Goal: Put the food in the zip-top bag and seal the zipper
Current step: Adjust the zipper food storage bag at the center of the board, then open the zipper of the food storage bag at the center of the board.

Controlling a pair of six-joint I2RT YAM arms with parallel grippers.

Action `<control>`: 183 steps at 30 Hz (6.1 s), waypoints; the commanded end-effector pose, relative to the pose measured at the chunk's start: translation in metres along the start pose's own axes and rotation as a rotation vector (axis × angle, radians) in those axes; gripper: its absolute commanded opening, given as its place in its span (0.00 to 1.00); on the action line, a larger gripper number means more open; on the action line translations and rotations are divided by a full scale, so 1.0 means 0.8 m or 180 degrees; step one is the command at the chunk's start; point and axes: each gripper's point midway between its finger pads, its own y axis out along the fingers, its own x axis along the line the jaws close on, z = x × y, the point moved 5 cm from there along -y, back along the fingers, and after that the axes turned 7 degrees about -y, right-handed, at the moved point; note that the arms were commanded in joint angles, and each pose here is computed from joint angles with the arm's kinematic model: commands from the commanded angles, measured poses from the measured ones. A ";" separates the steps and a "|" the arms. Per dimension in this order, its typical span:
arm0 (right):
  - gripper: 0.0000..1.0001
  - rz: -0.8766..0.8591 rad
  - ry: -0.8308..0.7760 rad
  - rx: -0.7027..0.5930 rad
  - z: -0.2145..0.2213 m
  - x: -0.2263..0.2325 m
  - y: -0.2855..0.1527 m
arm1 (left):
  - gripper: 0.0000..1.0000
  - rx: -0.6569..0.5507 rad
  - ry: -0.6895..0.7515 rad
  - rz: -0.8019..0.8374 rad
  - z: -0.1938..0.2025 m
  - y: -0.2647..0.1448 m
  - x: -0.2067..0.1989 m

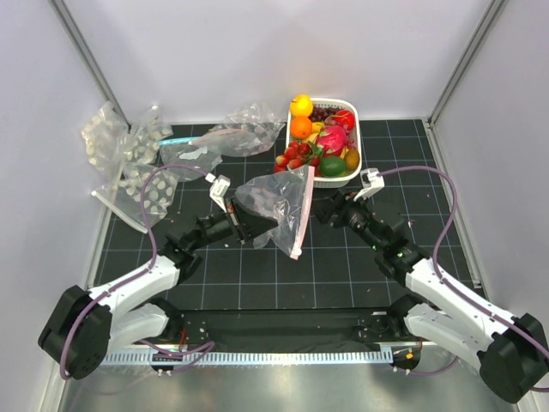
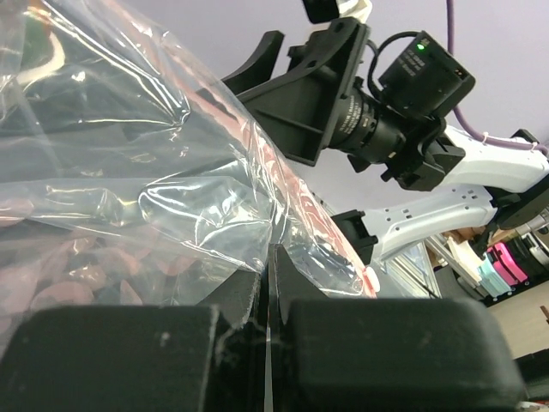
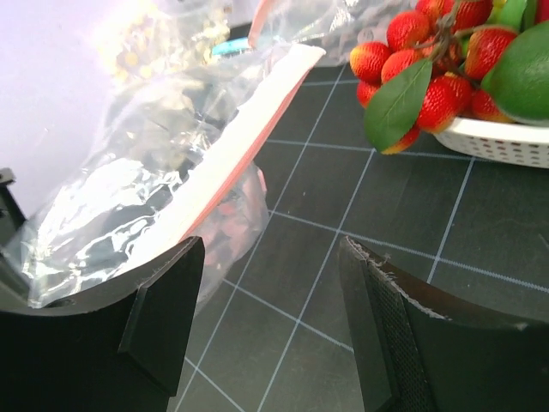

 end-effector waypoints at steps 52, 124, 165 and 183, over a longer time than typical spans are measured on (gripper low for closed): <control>0.72 0.0515 0.0021 -0.0090 -0.008 -0.023 0.001 | 0.00 0.0011 0.0139 0.0127 0.002 0.007 -0.010; 0.01 -0.0110 -0.0210 0.0112 0.001 0.037 0.015 | 0.50 -0.0253 0.0278 -0.1511 -0.007 -0.004 0.046; 0.01 -0.0158 -0.1150 0.0171 0.027 0.108 0.009 | 0.50 -0.0021 0.1209 -0.1664 0.028 0.024 -0.008; 0.01 -0.0283 -0.1301 0.0122 0.034 0.130 0.003 | 0.50 -0.0333 0.1115 -0.1619 0.015 0.009 -0.026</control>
